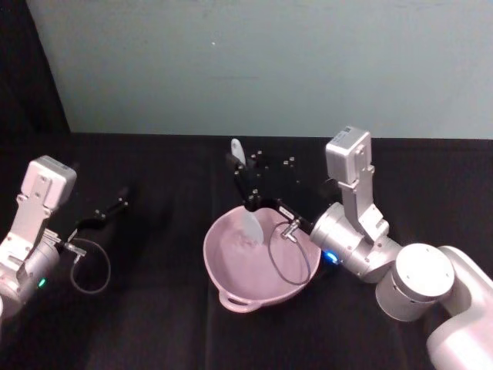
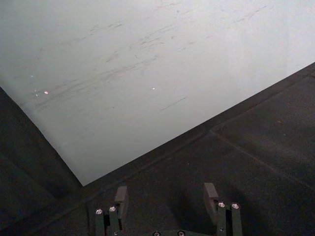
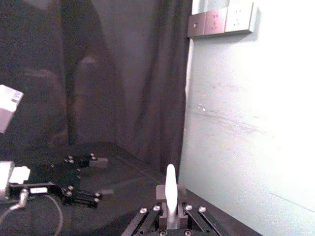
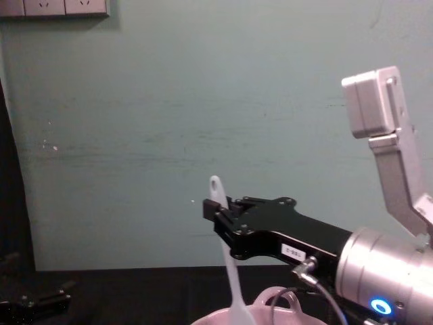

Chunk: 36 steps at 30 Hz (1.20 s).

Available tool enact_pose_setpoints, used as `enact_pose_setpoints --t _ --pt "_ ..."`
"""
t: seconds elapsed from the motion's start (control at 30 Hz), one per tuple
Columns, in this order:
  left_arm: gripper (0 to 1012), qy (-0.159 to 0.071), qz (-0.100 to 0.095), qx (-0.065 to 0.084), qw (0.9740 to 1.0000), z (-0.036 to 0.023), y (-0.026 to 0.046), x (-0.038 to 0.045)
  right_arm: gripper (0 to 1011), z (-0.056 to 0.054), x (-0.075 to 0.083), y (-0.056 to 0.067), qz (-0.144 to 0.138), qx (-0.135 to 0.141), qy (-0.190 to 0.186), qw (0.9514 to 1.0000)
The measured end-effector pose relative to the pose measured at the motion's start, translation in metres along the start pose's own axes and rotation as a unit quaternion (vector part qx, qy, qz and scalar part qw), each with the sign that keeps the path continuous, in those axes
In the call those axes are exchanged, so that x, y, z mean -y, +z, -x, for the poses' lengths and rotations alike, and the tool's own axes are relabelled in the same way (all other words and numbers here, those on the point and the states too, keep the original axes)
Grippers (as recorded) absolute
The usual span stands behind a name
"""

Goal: Use the one hand to pick up the spoon and stir the clear water in the bowl.

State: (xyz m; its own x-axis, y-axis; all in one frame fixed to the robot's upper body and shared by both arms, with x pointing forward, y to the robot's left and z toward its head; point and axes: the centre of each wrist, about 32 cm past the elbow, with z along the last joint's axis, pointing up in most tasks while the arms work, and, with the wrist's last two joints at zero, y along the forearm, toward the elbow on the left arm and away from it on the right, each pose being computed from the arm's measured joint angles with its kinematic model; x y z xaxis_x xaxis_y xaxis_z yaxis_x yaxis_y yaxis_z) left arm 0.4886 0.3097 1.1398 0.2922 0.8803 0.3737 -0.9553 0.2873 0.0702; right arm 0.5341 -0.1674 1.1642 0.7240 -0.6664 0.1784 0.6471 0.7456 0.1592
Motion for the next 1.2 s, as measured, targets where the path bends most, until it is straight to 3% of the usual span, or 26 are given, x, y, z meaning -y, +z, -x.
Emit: enact_pose_setpoints --t 0.27,0.4,0.6,0.9,1.2 --pt "1005 0.0 0.0 0.0 1.0 0.0 0.0 0.0 116 -0.006 0.02 0.007 0.014 0.014 -0.008 0.9998" --pt "1005 0.0 0.0 0.0 1.0 0.0 0.0 0.0 117 -0.005 0.033 0.013 0.024 0.008 0.014 0.9996" --pt "1005 0.0 0.0 0.0 1.0 0.0 0.0 0.0 117 0.003 0.04 0.019 0.018 -0.01 0.051 0.9985" --pt "1005 0.0 0.0 0.0 1.0 0.0 0.0 0.0 117 0.013 0.027 0.014 0.002 -0.043 0.088 0.9952" --pt "1005 0.0 0.0 0.0 1.0 0.0 0.0 0.0 117 0.012 0.009 0.003 -0.011 -0.046 0.074 0.9962"
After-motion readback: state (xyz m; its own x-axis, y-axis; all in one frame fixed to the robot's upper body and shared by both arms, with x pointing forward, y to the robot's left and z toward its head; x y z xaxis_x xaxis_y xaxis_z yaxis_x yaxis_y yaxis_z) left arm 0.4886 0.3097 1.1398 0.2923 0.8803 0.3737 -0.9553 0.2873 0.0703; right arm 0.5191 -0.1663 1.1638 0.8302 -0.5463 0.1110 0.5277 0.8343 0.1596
